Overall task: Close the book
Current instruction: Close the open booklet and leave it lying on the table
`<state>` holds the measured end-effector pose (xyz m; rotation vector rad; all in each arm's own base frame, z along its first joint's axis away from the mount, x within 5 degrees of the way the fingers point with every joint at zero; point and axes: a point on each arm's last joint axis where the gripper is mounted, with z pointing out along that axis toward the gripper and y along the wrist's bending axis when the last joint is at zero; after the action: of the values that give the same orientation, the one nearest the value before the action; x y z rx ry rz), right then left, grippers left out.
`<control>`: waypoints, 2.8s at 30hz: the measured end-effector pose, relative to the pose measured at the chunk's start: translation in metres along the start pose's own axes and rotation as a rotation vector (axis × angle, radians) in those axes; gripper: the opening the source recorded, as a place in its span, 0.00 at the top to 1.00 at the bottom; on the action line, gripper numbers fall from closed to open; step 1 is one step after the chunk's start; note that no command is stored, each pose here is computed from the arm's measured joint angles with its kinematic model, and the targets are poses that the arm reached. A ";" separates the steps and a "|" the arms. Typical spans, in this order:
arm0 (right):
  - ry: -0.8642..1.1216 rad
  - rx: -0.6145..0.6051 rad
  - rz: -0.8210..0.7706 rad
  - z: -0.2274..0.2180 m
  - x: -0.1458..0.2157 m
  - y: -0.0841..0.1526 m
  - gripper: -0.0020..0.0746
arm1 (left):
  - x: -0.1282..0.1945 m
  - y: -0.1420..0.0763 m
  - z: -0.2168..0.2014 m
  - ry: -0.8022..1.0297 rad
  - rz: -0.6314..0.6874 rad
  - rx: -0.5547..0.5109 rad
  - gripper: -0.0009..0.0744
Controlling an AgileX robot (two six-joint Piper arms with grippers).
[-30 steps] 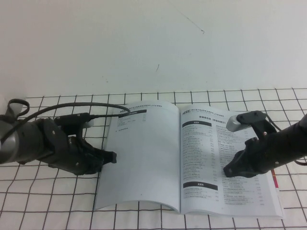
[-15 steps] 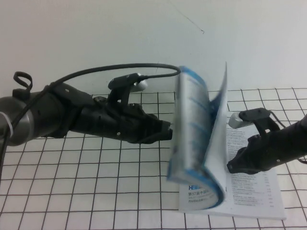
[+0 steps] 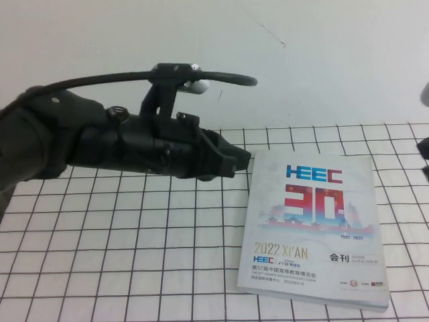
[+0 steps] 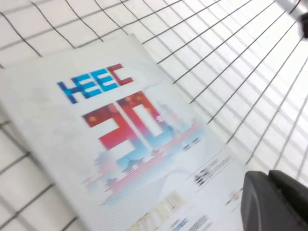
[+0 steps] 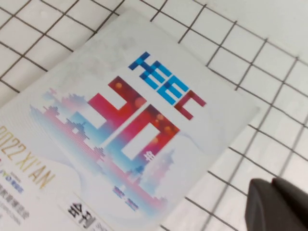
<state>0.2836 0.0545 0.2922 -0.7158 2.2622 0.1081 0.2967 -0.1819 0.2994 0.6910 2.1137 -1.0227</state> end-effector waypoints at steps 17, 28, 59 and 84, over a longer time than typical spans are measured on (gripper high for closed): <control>-0.004 0.356 0.041 -0.153 0.063 0.026 0.98 | 0.024 -0.046 -0.139 -0.076 0.291 -0.606 0.99; -0.265 0.368 0.036 -0.156 0.141 0.071 0.98 | 0.129 -0.058 -0.174 -0.406 0.361 -0.644 0.99; -0.387 0.271 0.082 -0.140 0.187 0.100 0.98 | 0.196 -0.046 -0.170 -0.416 0.384 -0.654 0.99; -0.387 0.269 0.084 -0.140 0.187 0.100 0.98 | 0.275 -0.020 -0.167 -0.391 0.226 -0.874 0.99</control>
<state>0.0360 0.0126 0.2511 -0.4153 1.8879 -0.0172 0.0523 -0.0110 0.1759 0.2446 1.8218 -0.0427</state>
